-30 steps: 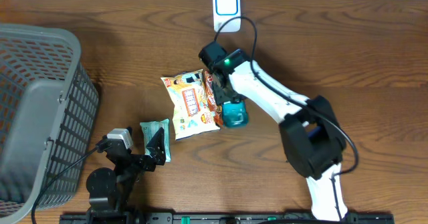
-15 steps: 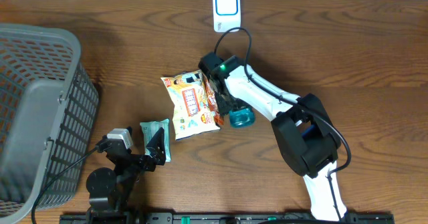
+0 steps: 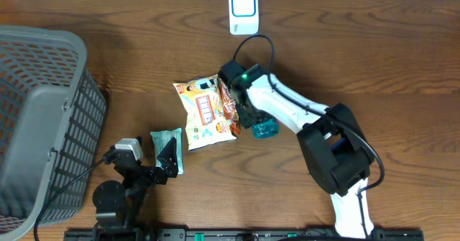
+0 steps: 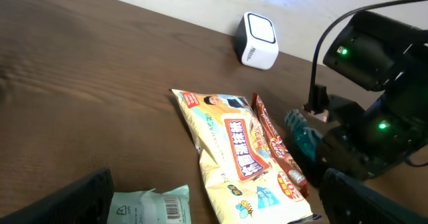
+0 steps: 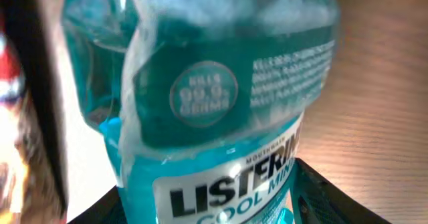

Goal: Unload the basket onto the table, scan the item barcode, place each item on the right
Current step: 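Reach the right gripper to the Listerine bottle and grasp its top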

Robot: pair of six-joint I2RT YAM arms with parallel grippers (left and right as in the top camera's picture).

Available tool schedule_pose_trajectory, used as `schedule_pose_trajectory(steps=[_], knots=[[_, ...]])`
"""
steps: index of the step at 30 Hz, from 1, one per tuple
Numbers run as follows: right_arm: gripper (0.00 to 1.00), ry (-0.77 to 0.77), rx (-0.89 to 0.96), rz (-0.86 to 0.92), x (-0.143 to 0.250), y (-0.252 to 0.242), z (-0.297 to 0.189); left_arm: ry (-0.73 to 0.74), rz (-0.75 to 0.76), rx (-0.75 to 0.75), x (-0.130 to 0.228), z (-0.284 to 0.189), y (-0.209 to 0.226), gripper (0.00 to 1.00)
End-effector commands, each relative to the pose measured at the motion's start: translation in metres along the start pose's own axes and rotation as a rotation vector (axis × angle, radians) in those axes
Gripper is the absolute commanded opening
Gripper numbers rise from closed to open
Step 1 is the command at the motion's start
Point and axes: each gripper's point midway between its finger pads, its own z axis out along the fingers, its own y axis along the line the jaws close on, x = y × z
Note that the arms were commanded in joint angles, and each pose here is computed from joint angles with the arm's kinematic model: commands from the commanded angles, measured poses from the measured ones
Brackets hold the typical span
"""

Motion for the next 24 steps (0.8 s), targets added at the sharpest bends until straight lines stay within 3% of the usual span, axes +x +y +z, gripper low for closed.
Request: schedule_pose_trajectory(steps=[1, 4, 13, 16, 24], knots=[[0.42, 0.140, -0.261, -0.147, 0.020, 0.034, 0.008, 0.028, -0.007, -0.013, 0.009, 0.001, 0.004, 0.98], [0.36, 0.153, -0.309, -0.231, 0.021, 0.029, 0.003, 0.028, -0.007, -0.013, 0.009, 0.001, 0.004, 0.98], [0.34, 0.140, -0.405, -0.309, 0.015, 0.012, 0.000, 0.028, -0.007, -0.013, 0.009, 0.001, 0.004, 0.98], [0.34, 0.131, -0.493, -0.310, 0.013, 0.014, -0.004, 0.028, -0.007, -0.013, 0.009, 0.001, 0.004, 0.98], [0.33, 0.109, -0.500, -0.246, 0.000, -0.010, -0.009, 0.028, -0.007, -0.013, 0.009, 0.001, 0.004, 0.98]])
